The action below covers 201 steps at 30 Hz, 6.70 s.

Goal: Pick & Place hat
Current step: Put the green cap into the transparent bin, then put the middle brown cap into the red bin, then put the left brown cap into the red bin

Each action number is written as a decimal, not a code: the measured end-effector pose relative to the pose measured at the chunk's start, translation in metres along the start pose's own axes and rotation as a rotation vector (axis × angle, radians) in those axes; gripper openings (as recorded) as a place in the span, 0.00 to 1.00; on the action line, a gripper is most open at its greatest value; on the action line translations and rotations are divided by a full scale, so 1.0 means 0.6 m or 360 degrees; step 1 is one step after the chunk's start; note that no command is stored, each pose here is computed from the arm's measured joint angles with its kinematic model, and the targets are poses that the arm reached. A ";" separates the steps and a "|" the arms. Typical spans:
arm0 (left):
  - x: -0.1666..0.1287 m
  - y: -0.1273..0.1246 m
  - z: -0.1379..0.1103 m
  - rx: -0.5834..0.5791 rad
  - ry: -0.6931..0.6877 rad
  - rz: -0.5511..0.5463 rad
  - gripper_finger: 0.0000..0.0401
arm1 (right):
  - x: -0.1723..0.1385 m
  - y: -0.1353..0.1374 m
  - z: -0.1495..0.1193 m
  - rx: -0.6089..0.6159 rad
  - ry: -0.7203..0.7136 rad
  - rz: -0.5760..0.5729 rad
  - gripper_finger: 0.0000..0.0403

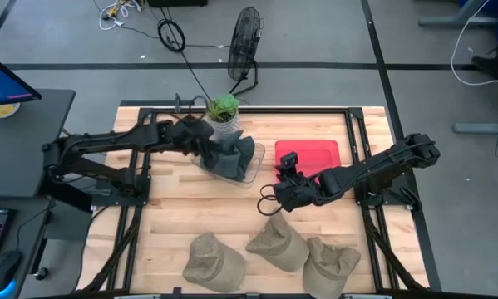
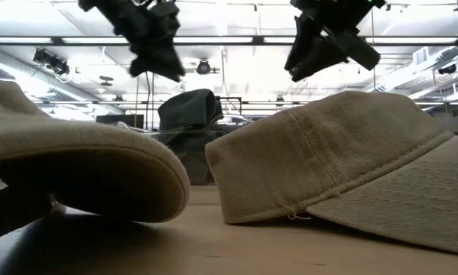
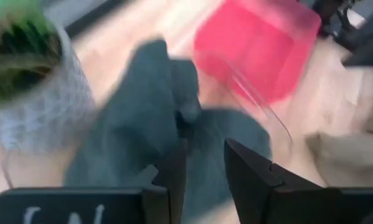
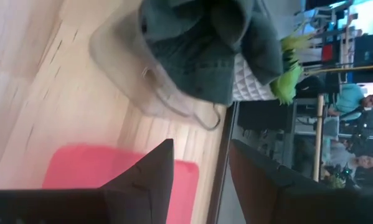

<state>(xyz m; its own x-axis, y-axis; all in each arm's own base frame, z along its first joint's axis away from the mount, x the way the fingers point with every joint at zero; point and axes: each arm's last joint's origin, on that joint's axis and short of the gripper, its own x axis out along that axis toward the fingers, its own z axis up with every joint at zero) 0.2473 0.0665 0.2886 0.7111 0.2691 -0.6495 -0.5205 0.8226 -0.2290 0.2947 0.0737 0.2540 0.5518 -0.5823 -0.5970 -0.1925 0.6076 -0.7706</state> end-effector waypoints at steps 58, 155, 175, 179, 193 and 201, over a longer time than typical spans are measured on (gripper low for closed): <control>0.031 -0.013 0.009 0.0332 0.0419 0.0118 0.02 | 0.048 -0.032 -0.029 0.0223 0.0053 0.0376 0.39; 0.050 -0.093 0.012 0.0667 0.0101 -0.0150 0.37 | -0.051 -0.027 -0.208 0.2396 0.0520 -0.0219 0.02; 0.050 -0.090 0.014 0.0657 0.0096 -0.0144 0.37 | 0.054 0.048 -0.229 0.2793 0.0637 -0.0182 0.03; 0.050 -0.090 0.014 0.0656 0.0096 -0.0143 0.37 | 0.057 0.045 -0.228 0.2730 0.0615 -0.0161 0.08; 0.047 -0.103 0.007 0.0595 0.0112 -0.0190 0.36 | 0.047 -0.005 -0.176 0.2050 0.0274 0.0261 0.34; 0.023 -0.174 -0.038 0.0717 0.0321 -0.0775 0.31 | 0.032 -0.040 -0.148 0.1808 0.0070 0.0350 0.36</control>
<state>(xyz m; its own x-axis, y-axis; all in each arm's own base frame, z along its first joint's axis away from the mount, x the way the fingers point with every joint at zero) 0.3004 -0.0274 0.2870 0.6894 -0.2460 -0.6813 0.1135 0.9656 -0.2338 0.2381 0.0001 0.2412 0.5637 -0.4087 -0.7177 0.5717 0.8202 -0.0180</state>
